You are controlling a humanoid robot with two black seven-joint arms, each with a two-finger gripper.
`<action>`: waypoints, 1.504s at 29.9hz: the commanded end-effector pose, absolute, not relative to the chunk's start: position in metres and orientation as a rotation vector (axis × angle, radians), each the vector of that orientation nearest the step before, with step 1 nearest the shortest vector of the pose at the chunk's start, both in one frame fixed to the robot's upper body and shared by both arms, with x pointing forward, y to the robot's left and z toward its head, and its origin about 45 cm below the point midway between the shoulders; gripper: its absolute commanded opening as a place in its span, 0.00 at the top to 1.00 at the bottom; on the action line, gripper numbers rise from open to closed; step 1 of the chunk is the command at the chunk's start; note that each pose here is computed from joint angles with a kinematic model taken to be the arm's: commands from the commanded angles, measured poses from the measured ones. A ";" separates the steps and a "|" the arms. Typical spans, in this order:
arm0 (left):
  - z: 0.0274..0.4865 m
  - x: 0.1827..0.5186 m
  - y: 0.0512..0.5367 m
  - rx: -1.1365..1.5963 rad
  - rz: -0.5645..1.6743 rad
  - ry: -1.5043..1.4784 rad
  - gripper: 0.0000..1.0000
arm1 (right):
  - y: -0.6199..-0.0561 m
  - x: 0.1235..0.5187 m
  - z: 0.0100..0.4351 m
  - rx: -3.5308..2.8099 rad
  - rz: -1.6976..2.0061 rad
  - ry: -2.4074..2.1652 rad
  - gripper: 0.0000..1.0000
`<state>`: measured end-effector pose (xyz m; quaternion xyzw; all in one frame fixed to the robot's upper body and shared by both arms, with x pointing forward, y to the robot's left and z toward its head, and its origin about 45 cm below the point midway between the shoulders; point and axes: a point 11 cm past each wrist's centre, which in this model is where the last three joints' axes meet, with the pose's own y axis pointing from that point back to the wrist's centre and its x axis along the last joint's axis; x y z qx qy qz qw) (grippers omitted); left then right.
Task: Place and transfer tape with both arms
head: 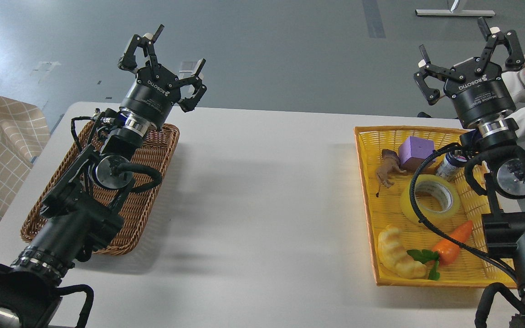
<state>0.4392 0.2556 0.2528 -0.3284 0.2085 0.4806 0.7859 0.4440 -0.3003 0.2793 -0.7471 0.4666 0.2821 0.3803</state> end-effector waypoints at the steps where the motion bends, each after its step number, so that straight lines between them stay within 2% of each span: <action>1: 0.253 0.439 0.255 -0.711 1.036 0.452 0.02 | -0.300 0.444 0.279 -1.907 0.722 1.192 0.01; 45: 0.254 0.440 0.254 -0.725 1.034 0.455 0.02 | -0.301 0.442 0.274 -1.904 0.730 1.199 0.01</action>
